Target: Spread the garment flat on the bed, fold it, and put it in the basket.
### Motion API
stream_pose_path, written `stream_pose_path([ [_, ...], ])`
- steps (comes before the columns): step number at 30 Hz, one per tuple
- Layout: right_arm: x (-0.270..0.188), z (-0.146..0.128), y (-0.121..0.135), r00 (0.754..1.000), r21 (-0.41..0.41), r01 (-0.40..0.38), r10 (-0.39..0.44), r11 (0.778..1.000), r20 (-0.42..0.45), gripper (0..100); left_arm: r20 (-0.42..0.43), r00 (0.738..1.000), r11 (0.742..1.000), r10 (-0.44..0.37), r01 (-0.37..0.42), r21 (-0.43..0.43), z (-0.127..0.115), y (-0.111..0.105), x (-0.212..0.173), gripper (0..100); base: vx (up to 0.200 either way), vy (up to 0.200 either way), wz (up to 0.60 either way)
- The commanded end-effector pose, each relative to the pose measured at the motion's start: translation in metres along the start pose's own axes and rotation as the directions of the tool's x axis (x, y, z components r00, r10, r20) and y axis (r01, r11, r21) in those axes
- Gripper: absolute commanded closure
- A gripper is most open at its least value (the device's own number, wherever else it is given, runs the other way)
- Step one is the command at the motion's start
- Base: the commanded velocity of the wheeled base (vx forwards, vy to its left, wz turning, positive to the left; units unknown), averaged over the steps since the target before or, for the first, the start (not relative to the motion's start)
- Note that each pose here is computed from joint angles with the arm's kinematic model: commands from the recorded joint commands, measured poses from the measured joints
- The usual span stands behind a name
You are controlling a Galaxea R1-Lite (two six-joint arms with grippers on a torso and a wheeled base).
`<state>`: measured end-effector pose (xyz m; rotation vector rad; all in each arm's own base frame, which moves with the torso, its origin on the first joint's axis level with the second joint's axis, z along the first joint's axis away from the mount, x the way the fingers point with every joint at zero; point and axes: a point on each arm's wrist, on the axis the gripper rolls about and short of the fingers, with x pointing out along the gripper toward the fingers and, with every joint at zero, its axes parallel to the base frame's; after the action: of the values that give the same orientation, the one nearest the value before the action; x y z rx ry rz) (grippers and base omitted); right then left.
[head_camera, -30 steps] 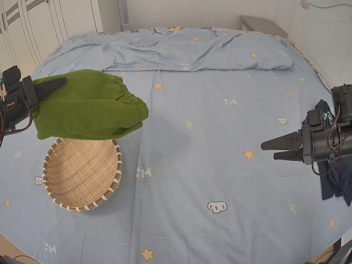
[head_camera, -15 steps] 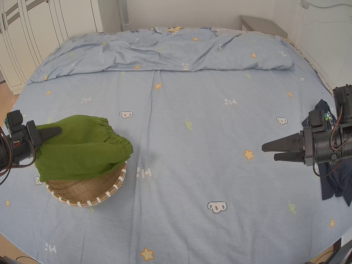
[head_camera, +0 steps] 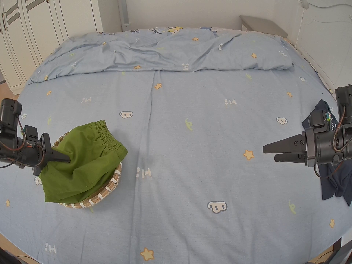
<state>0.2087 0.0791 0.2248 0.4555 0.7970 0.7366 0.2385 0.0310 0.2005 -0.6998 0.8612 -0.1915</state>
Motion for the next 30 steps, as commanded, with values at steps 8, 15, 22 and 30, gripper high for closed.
stream_pose_path([
  [8,0.001,-0.001,0.000,1.000,-0.001,-0.001,0.001,1.000,-0.004,0,-0.160,0.983,0.993,0.085,-0.096,-0.064,0.027,0.021,0.068,100,0.000,0.000,0.00],
  [15,0.001,0.000,0.000,1.000,-0.002,-0.001,0.001,1.000,-0.003,0,-0.168,0.978,0.990,0.121,-0.131,-0.051,0.025,0.019,0.074,100,0.000,0.000,0.00],
  [22,0.001,0.000,0.000,1.000,0.000,0.000,0.000,1.000,-0.003,0,-0.120,0.989,0.996,0.088,-0.091,-0.020,0.021,-0.004,0.047,0,0.000,0.000,0.00],
  [30,-0.001,0.001,0.000,1.000,-0.002,0.002,-0.002,1.000,0.006,0,-0.063,0.982,0.984,0.180,-0.180,0.006,0.009,-0.034,-0.010,0,0.000,0.000,0.00],
])
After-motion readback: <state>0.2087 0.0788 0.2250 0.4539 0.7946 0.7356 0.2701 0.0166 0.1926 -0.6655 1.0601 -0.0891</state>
